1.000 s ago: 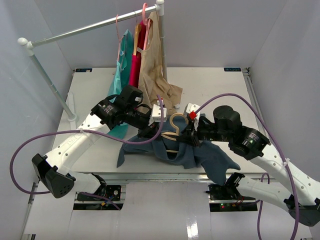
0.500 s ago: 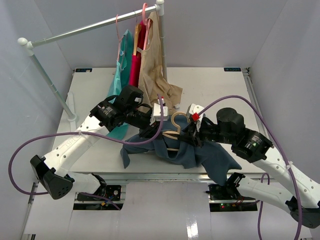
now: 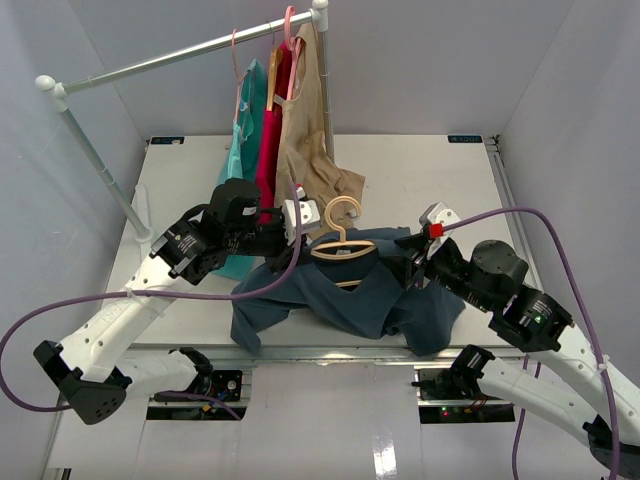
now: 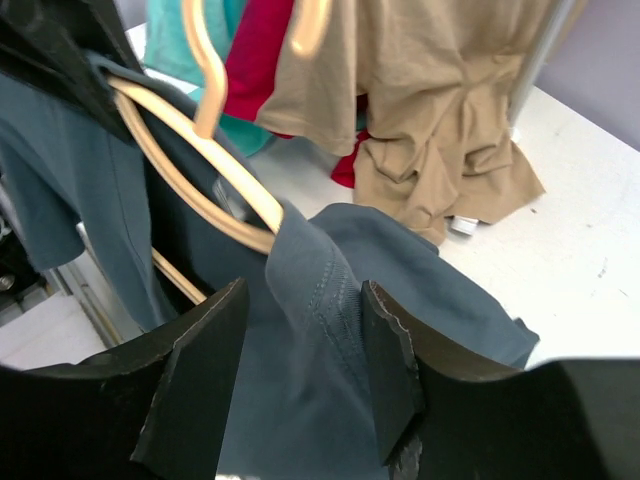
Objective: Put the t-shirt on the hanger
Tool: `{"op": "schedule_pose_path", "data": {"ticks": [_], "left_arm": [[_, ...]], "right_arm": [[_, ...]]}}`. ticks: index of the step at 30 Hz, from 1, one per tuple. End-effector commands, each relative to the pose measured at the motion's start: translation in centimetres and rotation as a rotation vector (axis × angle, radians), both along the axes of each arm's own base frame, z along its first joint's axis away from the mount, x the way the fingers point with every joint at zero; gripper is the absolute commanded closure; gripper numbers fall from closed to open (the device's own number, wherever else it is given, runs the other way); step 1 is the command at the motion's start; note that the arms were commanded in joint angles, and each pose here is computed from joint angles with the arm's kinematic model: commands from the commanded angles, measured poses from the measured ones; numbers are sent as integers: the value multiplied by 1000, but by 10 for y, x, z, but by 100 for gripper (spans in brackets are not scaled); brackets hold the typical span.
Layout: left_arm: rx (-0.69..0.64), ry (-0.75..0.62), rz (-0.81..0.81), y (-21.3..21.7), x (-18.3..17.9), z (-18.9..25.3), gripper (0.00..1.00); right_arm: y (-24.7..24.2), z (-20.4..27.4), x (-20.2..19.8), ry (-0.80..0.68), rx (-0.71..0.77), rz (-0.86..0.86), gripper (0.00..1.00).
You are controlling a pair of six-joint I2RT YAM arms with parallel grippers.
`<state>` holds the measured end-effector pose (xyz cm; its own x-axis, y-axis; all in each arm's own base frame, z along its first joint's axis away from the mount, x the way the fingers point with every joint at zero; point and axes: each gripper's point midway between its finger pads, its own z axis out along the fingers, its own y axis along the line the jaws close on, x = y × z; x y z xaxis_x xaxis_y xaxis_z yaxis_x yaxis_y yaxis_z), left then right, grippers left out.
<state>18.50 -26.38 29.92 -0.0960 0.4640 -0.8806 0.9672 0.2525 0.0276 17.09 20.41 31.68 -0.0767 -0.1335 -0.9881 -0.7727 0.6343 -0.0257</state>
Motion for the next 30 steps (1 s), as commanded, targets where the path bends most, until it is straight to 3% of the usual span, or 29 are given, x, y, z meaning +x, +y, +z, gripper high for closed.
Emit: {"op": "schedule_pose_path", "data": {"ticks": [1, 8, 12, 21, 30], "left_arm": [[-67, -64, 75, 9, 5, 19, 100], [-95, -87, 63, 11, -1, 23, 100], [-94, -83, 58, 12, -3, 20, 100], [-126, -118, -11, 13, -16, 25, 100], [-175, -126, -95, 7, -30, 26, 100]], "right_arm": [[-12, 12, 5, 1, 20, -73, 40], [13, 47, -13, -70, 48, 117, 35], [38, 92, -29, -129, 84, 291, 20], [78, 109, -9, -125, 21, 370, 4], [121, 114, 12, -71, -40, 456, 3]]}}
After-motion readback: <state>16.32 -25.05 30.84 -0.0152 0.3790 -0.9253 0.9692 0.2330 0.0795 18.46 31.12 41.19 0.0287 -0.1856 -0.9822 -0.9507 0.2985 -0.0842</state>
